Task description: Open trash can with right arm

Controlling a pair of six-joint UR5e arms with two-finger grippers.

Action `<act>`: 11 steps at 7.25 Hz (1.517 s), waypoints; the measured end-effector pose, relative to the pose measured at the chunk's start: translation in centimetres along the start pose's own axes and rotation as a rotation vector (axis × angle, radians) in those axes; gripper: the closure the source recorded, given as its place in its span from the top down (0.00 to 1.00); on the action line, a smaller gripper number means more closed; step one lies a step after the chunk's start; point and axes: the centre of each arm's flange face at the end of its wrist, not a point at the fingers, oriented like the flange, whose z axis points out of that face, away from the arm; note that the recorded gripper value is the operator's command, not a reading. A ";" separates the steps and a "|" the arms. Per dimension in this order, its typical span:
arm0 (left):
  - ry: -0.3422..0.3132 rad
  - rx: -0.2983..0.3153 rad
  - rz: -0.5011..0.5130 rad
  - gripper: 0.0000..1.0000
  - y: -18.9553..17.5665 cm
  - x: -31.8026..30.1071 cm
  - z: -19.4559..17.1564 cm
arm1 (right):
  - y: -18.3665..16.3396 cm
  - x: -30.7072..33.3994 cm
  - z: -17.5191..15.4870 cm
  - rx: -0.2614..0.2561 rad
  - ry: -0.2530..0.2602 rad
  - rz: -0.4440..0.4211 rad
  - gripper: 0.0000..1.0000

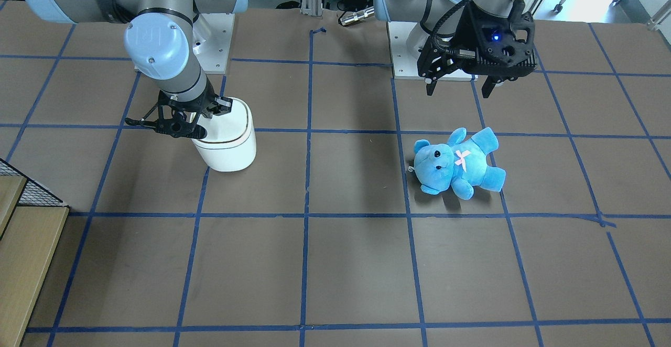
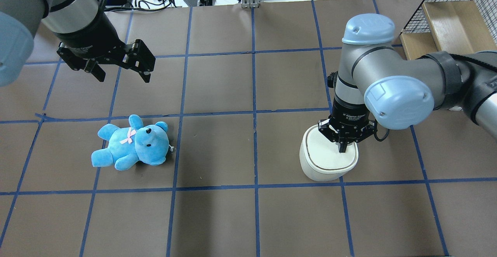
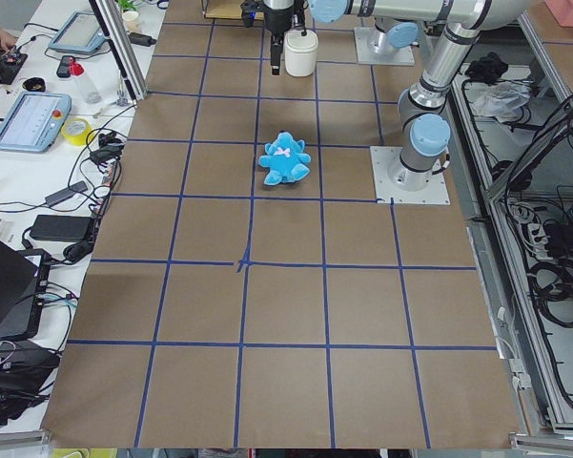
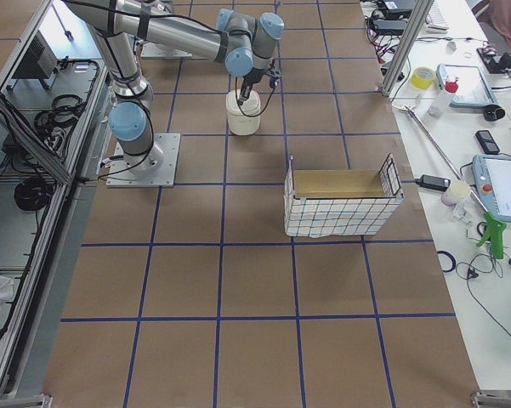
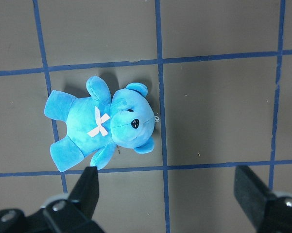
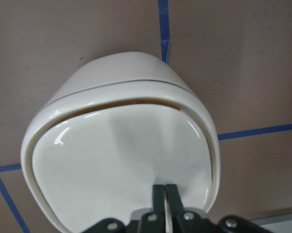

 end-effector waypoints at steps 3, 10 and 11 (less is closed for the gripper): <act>0.000 0.000 0.001 1.00 0.0 0.0 0.0 | 2.6 0.6 -11.7 0.101 -0.032 0.002 1.00; 0.000 0.000 0.000 1.00 0.0 0.0 0.0 | 3.2 0.7 -22.7 0.380 -0.087 -0.002 1.00; 0.000 0.000 0.000 1.00 0.0 0.0 0.0 | 3.1 0.7 -22.7 0.383 -0.088 0.001 1.00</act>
